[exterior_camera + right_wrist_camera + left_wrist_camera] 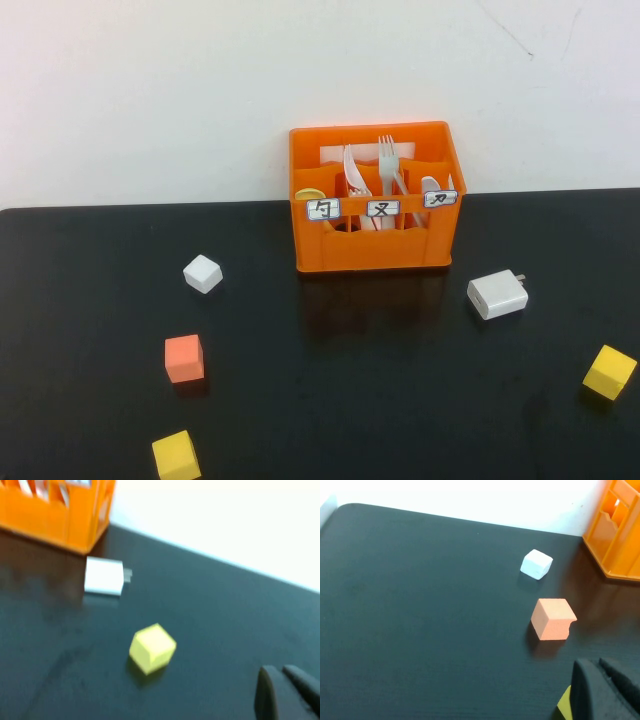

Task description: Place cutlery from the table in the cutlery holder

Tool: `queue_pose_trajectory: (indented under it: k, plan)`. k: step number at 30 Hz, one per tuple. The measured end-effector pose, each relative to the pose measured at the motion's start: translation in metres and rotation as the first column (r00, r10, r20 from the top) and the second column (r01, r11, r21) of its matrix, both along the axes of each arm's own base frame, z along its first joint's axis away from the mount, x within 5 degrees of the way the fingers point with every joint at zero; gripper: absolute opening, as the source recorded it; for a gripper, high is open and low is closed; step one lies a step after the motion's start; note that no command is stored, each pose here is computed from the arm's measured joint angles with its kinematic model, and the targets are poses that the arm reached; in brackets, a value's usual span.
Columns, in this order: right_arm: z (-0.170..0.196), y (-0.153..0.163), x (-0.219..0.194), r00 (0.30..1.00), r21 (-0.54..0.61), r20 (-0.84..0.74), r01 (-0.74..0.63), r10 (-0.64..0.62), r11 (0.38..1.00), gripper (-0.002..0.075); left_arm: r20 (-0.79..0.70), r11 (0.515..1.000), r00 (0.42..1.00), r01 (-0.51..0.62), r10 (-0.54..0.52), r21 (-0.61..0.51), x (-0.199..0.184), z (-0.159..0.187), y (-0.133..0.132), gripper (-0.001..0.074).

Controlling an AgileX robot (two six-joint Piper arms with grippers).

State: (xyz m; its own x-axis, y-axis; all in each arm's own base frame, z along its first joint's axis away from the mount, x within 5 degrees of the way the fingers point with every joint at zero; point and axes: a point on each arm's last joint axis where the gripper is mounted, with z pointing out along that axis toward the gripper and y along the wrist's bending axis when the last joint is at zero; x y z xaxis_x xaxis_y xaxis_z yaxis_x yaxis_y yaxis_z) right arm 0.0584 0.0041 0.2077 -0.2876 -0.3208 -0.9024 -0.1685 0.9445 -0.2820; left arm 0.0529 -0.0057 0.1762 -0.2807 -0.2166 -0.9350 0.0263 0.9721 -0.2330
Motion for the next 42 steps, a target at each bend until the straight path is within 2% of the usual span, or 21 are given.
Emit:
queue_pose_trajectory:
  k: [7,13,42]
  plan:
    - [-0.040,-0.001,-0.004,0.997,0.002,-0.081,0.013,-0.013,1.000,-0.0002,0.000,1.000,1.000,0.000,0.000,0.000,0.000,0.000,0.000,-0.0002]
    - [-0.036,-0.001,-0.007,1.000,0.018,0.004,0.012,-0.012,1.000,-0.0002,0.000,1.000,1.000,0.000,0.000,0.000,0.000,0.000,0.000,-0.0002]
    - [-0.037,-0.003,-0.007,0.999,0.011,-0.003,0.041,-0.041,0.999,-0.0002,0.001,1.000,1.000,0.000,0.000,0.000,0.000,0.000,0.000,-0.0002]
